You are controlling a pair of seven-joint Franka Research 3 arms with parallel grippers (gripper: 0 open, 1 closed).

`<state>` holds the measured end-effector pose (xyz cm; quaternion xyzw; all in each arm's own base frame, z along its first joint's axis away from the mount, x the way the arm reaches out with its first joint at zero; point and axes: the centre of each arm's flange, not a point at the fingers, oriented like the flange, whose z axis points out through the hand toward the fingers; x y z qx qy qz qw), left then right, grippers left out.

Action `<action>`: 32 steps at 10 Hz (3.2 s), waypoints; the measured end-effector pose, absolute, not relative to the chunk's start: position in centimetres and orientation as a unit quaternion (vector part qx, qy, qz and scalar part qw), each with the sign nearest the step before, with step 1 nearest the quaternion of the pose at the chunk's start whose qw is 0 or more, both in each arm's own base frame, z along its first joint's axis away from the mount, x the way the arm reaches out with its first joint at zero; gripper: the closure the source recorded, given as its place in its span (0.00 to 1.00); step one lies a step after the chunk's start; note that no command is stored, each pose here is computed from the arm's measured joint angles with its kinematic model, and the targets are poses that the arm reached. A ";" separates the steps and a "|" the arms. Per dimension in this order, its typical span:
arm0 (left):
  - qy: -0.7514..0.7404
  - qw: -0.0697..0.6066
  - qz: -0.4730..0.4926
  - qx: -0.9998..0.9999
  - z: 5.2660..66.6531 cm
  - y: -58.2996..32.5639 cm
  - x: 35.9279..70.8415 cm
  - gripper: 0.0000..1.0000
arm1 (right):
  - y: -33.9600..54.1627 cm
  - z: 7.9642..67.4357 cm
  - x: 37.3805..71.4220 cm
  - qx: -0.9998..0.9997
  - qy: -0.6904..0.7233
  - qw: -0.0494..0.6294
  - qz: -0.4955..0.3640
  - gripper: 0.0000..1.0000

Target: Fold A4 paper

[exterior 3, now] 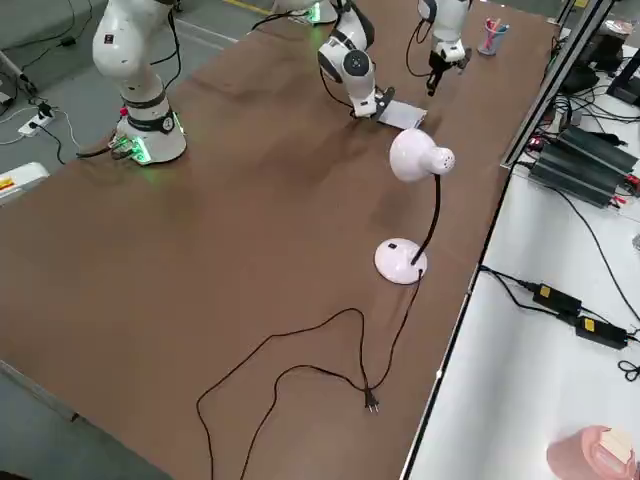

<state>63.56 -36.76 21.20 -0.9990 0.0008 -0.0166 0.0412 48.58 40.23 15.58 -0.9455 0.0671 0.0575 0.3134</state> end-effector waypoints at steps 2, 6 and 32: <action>-0.007 0.040 -0.024 -0.999 24.0 -35.7 64.4 0.98 | 40.7 15.9 49.2 -0.944 0.066 0.319 0.052 0.95; -0.062 0.029 -0.030 -0.997 26.1 -32.9 66.0 0.63 | 40.9 15.5 50.5 -0.944 0.065 0.322 0.041 0.95; -0.012 -0.038 -0.100 -0.994 44.8 -0.9 68.6 0.00 | 38.8 15.2 61.5 -0.931 0.070 0.354 -0.049 0.96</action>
